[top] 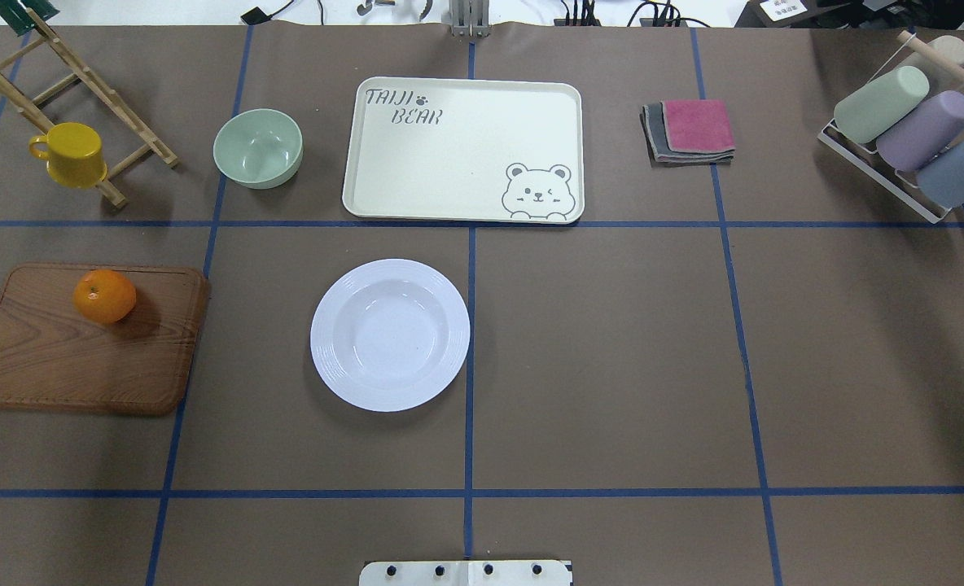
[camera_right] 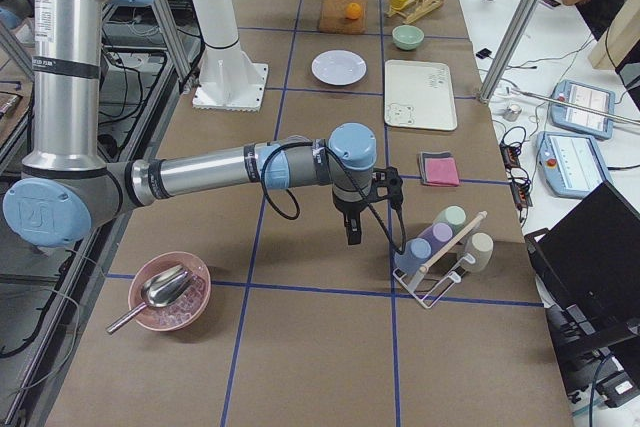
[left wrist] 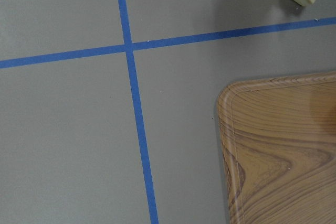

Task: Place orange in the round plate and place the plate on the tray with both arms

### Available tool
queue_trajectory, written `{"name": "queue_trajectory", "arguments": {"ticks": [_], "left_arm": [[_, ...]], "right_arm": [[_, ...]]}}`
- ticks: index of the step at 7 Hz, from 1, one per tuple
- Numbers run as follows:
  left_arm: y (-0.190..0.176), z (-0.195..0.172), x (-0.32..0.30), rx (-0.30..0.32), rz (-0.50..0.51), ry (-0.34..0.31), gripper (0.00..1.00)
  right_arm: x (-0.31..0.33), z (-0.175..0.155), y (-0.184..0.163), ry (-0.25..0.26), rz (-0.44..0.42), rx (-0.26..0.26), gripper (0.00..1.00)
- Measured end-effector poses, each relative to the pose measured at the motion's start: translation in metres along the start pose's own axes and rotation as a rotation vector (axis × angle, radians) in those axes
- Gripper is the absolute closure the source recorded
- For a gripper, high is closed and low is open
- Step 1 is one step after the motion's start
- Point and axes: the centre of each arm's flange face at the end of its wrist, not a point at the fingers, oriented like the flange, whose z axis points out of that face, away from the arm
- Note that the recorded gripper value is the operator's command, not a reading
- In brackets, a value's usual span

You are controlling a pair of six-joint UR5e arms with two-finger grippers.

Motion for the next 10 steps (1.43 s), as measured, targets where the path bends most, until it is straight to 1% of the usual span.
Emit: {"name": "queue_trajectory", "arguments": {"ticks": [2,3,4,5,6,7,8,9,10], "left_arm": [[0.001,-0.004,-0.003,0.008,-0.016,-0.006,0.01],[-0.004,-0.006,0.002,0.016,-0.048,-0.005,0.02],[-0.012,-0.013,0.017,0.032,-0.099,0.002,0.02],[-0.021,-0.015,0.041,0.037,-0.136,0.013,0.02],[-0.031,-0.009,0.070,0.025,-0.156,0.026,0.01],[-0.042,-0.001,0.095,0.014,-0.167,0.029,0.01],[-0.051,0.008,0.117,0.009,-0.172,0.017,0.01],[-0.056,0.019,0.137,0.012,-0.182,0.006,0.01],[-0.058,0.033,0.159,0.020,-0.201,0.009,0.01]], "right_arm": [[-0.013,-0.010,-0.008,-0.009,-0.007,0.021,0.00],[-0.023,-0.014,-0.012,-0.051,0.028,0.029,0.00],[-0.040,-0.017,-0.018,-0.163,0.049,0.031,0.00],[-0.068,-0.020,-0.024,-0.283,0.052,0.027,0.00],[-0.107,-0.017,-0.033,-0.356,0.079,0.009,0.00],[-0.151,-0.009,-0.043,-0.407,0.109,-0.011,0.00],[-0.192,0.001,-0.050,-0.449,0.138,-0.028,0.00],[-0.230,0.011,-0.056,-0.477,0.170,-0.037,0.00],[-0.279,0.030,-0.059,-0.497,0.219,-0.013,0.00]]}}
